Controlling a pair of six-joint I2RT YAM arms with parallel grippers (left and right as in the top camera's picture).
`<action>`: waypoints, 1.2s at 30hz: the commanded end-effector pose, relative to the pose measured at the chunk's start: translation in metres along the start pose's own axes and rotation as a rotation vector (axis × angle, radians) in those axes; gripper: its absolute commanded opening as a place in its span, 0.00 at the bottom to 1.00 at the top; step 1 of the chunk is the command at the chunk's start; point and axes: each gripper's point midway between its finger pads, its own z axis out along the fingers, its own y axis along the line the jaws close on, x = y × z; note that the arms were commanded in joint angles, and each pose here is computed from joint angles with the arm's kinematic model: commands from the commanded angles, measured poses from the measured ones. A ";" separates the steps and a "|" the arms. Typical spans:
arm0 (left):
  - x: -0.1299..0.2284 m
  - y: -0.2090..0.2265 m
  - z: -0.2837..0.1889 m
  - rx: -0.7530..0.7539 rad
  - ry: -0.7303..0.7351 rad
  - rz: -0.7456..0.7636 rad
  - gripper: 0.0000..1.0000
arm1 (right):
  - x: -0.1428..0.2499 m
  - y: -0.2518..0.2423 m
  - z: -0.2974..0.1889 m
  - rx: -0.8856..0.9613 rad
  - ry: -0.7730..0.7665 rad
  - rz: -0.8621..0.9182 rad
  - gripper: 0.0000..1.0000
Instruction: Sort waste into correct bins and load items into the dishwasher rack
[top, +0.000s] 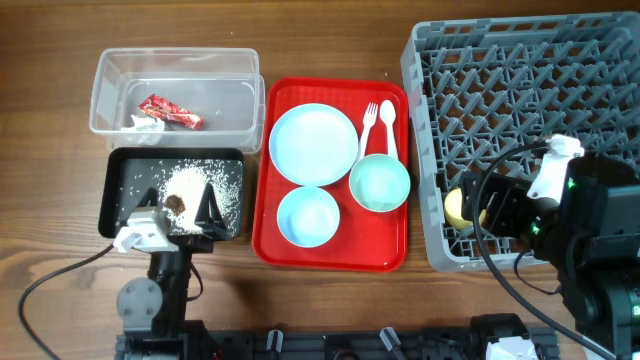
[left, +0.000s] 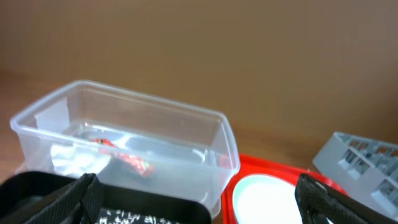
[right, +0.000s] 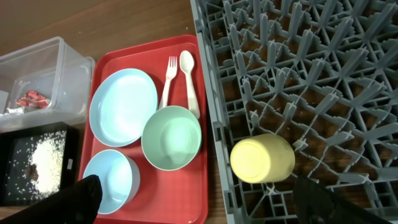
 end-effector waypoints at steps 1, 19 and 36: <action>0.022 0.006 0.006 0.002 0.005 -0.013 1.00 | -0.002 0.003 -0.002 -0.016 -0.006 -0.007 1.00; 0.036 0.012 0.006 -0.020 0.053 -0.014 1.00 | -0.010 0.084 0.000 -0.453 0.054 -0.077 0.90; 0.036 0.012 0.006 -0.020 0.053 -0.014 1.00 | 0.210 0.130 0.227 -0.129 0.873 -0.513 0.48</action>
